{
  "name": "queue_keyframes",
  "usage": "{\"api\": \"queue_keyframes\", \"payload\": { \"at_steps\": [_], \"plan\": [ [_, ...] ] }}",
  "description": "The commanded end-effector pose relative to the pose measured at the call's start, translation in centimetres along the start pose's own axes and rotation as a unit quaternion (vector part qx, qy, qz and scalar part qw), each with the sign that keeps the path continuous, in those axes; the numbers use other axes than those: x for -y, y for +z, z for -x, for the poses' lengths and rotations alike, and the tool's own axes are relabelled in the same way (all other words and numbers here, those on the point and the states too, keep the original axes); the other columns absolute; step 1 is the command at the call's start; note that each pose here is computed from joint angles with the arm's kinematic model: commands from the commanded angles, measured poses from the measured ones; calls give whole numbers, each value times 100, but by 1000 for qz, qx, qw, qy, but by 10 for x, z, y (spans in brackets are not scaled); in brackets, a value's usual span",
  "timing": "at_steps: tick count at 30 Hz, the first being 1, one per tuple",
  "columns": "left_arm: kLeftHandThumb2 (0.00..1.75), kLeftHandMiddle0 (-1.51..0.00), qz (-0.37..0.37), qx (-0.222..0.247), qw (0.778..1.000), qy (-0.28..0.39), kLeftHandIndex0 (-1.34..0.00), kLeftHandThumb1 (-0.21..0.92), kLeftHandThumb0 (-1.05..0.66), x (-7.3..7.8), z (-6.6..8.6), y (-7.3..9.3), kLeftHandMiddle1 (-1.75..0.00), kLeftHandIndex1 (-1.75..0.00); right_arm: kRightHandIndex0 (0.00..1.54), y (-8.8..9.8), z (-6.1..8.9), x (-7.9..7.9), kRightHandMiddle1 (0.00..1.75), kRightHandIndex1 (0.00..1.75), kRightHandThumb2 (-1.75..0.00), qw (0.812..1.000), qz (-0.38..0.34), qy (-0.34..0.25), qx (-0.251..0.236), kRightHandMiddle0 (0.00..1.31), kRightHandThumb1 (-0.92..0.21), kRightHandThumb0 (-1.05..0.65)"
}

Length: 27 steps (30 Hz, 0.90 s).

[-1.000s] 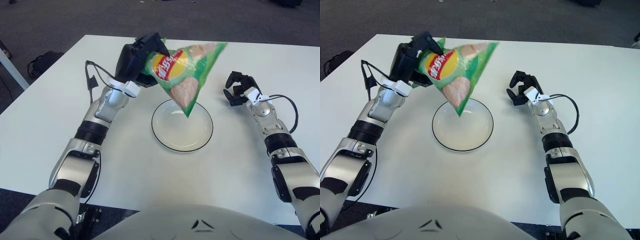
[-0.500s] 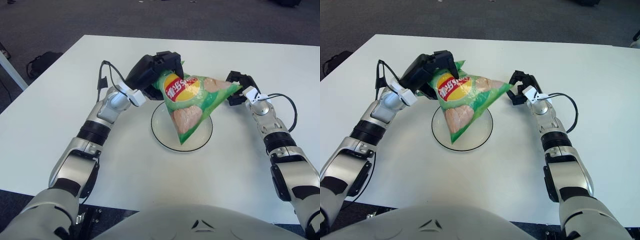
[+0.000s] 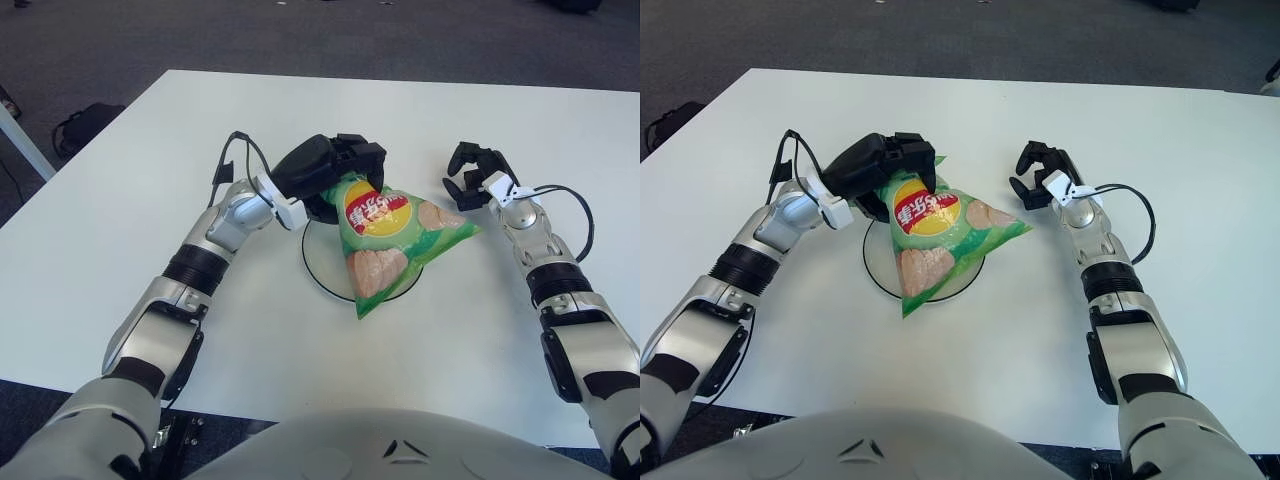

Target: Put the snack into the plate.

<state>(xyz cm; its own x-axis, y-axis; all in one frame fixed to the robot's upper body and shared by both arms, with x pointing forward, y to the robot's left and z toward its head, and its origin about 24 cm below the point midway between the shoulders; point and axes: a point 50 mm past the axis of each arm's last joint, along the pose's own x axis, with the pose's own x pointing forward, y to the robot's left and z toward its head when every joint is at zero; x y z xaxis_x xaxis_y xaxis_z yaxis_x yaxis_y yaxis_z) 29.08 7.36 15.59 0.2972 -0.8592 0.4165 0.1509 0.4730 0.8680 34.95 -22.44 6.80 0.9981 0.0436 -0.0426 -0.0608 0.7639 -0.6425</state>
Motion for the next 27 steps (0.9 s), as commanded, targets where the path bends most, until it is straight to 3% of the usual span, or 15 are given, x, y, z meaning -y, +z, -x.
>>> {"api": "queue_keyframes", "payload": {
  "at_steps": [1,10,13,18,21,22,23,25,27],
  "plan": [
    [164,-87,-31,-19,998,-60,-61,1,0,10,5,-3,-166,-175,112,-42,23,-39,175,175,-132,992,11,74,-97,62,-31,-49],
    [167,-87,-113,-22,982,-149,-61,0,0,28,8,-2,-172,-172,110,-41,23,-39,175,175,-133,992,14,76,-100,62,-30,-49],
    [139,-59,-131,-23,974,-185,-50,26,0,34,10,-4,-174,-174,110,-41,23,-40,175,175,-133,992,19,77,-100,62,-31,-49],
    [122,-44,-149,-14,963,-222,-41,41,-1,37,13,-7,-174,-174,110,-41,23,-40,175,175,-132,992,23,77,-98,62,-31,-49],
    [101,-34,-160,6,954,-255,-32,56,-1,38,14,-7,-173,-173,110,-41,23,-40,175,175,-132,992,26,77,-95,62,-31,-49],
    [80,-33,-161,10,951,-263,-21,69,12,39,14,-8,-169,-158,110,-41,23,-40,175,175,-132,992,26,77,-95,62,-31,-49],
    [72,-33,-159,14,949,-272,-16,73,16,38,15,-8,-167,-153,110,-41,23,-40,175,175,-132,992,26,78,-95,62,-31,-49],
    [92,-26,-153,15,946,-286,-7,54,-12,37,15,-8,-129,-129,110,-41,23,-40,175,175,-132,992,26,79,-95,62,-31,-49],
    [99,-23,-141,9,944,-299,-3,51,-24,36,14,-9,-105,-103,110,-41,23,-40,175,175,-132,992,24,80,-96,62,-31,-49]
  ]
}}
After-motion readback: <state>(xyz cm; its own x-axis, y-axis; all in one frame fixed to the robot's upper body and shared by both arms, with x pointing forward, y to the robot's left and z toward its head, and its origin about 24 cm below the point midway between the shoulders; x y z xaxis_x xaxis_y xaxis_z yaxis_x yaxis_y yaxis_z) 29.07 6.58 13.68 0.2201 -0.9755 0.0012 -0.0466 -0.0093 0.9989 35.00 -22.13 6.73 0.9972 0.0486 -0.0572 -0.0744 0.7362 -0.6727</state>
